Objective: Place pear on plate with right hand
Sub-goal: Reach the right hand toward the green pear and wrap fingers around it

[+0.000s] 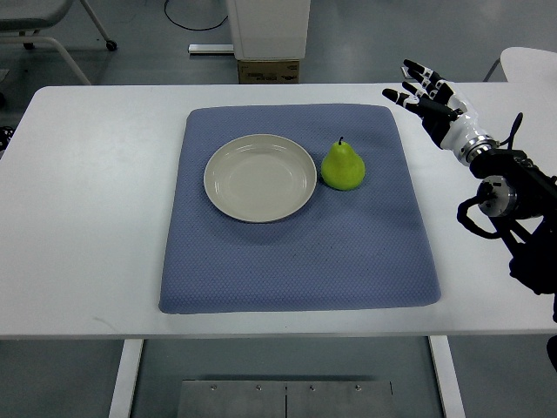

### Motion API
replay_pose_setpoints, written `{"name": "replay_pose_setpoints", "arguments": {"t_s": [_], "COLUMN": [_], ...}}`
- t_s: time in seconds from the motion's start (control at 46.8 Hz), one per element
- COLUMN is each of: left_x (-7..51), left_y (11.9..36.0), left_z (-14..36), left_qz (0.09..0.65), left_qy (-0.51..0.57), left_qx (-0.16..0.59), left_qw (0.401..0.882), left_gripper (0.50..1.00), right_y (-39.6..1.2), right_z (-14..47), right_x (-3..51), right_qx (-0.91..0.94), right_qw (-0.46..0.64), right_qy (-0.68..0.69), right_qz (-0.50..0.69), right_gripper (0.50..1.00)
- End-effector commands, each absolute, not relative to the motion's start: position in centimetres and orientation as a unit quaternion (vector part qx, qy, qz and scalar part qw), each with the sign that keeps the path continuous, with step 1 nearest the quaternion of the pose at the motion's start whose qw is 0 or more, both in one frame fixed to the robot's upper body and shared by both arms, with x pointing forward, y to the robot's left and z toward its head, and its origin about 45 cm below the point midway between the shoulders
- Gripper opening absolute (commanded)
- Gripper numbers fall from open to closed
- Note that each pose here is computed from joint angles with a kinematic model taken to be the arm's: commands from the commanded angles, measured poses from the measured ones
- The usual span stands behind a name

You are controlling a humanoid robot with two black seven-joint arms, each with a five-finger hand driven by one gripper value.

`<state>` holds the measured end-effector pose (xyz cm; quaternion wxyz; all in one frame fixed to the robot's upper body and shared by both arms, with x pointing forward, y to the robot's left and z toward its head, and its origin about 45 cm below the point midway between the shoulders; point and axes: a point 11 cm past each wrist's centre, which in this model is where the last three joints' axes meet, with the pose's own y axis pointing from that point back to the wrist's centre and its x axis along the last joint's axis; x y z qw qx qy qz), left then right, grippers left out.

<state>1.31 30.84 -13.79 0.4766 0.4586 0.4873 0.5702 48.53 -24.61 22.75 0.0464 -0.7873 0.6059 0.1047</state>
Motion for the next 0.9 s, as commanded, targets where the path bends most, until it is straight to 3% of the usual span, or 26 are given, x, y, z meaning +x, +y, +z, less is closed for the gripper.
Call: {"name": "replay_pose_setpoints", "arguments": {"t_s": [0.0,0.47,0.876], "left_x": [1.3,1.3,1.3], "left_y": [30.8,30.8,30.8], "left_z": [-13.8,-13.8,-13.8], "left_qz": [0.570,0.570,0.570], "left_qy": [0.487,0.487,0.487], "left_qx": [0.459,0.459,0.458], "left_qw": [0.477,0.477,0.476], "left_gripper": [1.000,1.000,1.000], "right_y": [-24.4,-20.6,-18.8], "right_z": [22.5,23.9,21.5], "right_x": [48.2,47.6,45.9], "right_qx": [-0.797,-0.848,-0.861], "right_qw": [0.036,0.019,-0.036], "right_qy": [0.598,0.527,0.490], "right_qz": [0.082,-0.047,-0.132], "right_gripper": [1.000,0.998,0.998]}}
